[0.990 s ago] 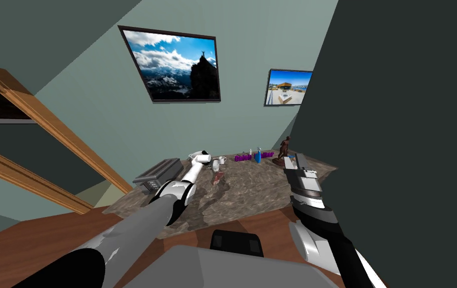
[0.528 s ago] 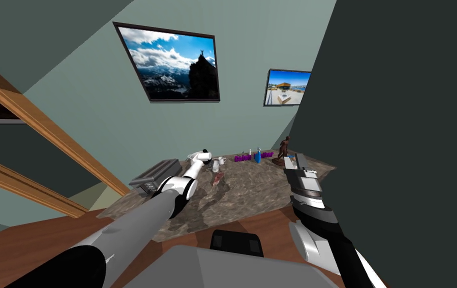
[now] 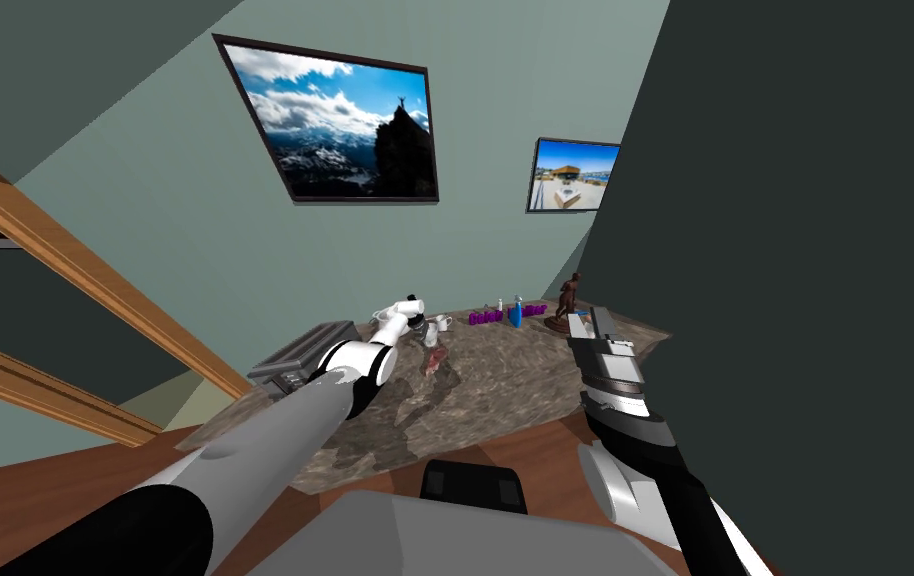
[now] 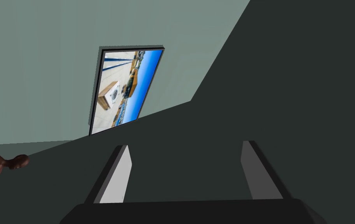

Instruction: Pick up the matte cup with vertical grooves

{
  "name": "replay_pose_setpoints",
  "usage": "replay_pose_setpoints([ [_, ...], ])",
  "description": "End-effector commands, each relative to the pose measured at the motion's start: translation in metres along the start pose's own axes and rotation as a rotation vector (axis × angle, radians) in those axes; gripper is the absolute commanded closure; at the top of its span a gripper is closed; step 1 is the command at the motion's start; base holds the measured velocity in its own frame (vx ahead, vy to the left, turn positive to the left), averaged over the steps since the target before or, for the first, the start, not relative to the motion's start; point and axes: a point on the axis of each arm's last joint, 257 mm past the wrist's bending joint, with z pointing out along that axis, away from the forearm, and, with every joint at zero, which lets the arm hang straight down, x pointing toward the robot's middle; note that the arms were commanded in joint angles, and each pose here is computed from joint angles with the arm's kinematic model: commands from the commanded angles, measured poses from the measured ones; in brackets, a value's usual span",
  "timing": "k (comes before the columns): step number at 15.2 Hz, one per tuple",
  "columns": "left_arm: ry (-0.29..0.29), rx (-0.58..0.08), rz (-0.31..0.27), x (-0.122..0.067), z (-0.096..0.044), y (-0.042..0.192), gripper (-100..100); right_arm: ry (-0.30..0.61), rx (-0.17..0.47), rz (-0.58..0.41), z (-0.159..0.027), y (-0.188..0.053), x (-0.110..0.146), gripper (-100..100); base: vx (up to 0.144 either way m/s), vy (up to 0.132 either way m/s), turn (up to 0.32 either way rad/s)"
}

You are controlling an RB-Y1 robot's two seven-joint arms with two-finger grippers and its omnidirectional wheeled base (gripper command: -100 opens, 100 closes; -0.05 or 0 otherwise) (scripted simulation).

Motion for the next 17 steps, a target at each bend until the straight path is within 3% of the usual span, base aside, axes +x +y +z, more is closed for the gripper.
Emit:
replay_pose_setpoints([
  [1,0.011,-0.055,-0.004,0.004,-0.003,0.011,-100,0.000,0.000,0.000,0.000,0.000,0.000,0,0.030,0.024,-0.020],
  [5,0.026,-0.116,-0.009,0.009,-0.009,0.022,-100,0.000,0.000,0.000,0.000,0.000,0.000,0,0.037,0.024,-0.021],
  [8,0.025,-0.114,-0.009,0.009,-0.009,0.022,-100,0.000,0.000,0.000,0.000,0.000,0.000,0,0.026,0.012,-0.004],
  [9,0.024,-0.113,-0.011,0.009,0.003,0.028,-100,0.000,0.000,0.000,0.000,0.000,0.000,0,0.017,0.002,-0.019],
  [12,0.023,-0.112,-0.012,0.008,0.010,0.031,-100,0.000,0.000,0.000,0.000,0.000,0.000,0,0.019,0.000,-0.013],
  [13,0.024,-0.115,-0.012,0.008,0.006,0.030,-100,0.000,0.000,0.000,0.000,0.000,0.000,0,0.008,0.000,-0.002],
  [14,0.024,-0.113,-0.012,0.008,0.007,0.030,100,0.000,0.000,0.000,0.000,0.000,0.000,0,0.000,0.000,0.000],
  [17,0.023,-0.116,-0.011,0.008,0.007,0.031,100,0.000,0.000,0.000,0.000,0.000,0.000,0,0.000,0.000,0.000],
])
